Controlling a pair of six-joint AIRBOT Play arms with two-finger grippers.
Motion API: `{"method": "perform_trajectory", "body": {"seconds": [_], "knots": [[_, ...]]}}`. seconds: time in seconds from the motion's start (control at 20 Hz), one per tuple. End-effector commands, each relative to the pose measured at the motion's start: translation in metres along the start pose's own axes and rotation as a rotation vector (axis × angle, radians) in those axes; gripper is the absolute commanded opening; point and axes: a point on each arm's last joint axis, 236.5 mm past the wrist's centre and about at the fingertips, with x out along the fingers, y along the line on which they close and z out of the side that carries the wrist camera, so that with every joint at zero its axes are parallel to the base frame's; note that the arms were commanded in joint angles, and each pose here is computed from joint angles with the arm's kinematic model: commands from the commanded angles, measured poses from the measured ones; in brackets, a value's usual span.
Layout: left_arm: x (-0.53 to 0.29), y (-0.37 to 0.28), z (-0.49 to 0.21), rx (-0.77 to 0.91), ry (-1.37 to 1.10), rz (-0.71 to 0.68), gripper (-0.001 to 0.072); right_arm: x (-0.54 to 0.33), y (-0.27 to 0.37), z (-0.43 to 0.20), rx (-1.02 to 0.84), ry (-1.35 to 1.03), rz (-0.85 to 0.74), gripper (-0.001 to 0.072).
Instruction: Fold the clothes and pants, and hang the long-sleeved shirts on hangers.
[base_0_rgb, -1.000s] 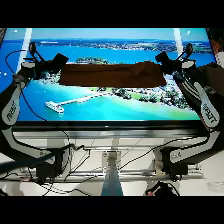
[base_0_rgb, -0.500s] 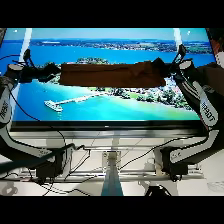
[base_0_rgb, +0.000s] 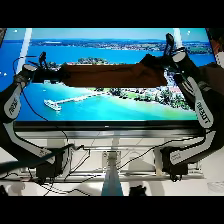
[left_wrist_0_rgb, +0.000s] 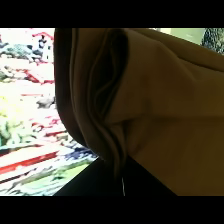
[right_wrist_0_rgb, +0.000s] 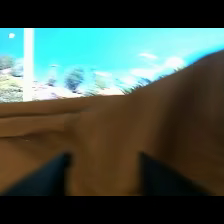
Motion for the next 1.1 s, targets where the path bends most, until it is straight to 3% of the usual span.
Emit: {"method": "perform_trajectory", "body": {"seconds": [0.0,0.15,0.4,0.55,0.8,0.95,1.05], "knots": [[-0.017,-0.043,0.013,0.105,-0.007,-0.092,0.0023,0.013,0.045,0.002,-0.087,-0.05,0.03,0.0191],[-0.073,-0.072,0.017,0.228,0.006,-0.08,0.0023,0.028,0.093,-0.02,-0.151,-0.033,0.079,0.0018],[-0.187,-0.149,-0.015,0.397,0.014,-0.152,0.0024,0.058,0.196,-0.101,-0.196,0.107,0.209,0.0018],[-0.236,-0.171,-0.024,0.505,-0.059,-0.086,0.0025,0.068,0.28,-0.17,-0.283,0.189,0.321,0.0018],[-0.265,-0.193,-0.029,0.526,-0.129,-0.078,0.0025,0.059,0.385,-0.241,-0.319,0.253,0.464,0.0018],[-0.258,-0.191,-0.029,0.504,-0.109,-0.086,0.0025,0.055,0.378,-0.225,-0.417,0.243,0.435,0.0018],[-0.242,-0.194,-0.031,0.459,-0.076,-0.105,0.0024,0.063,0.33,-0.192,-0.508,0.249,0.324,0.0018]]}}
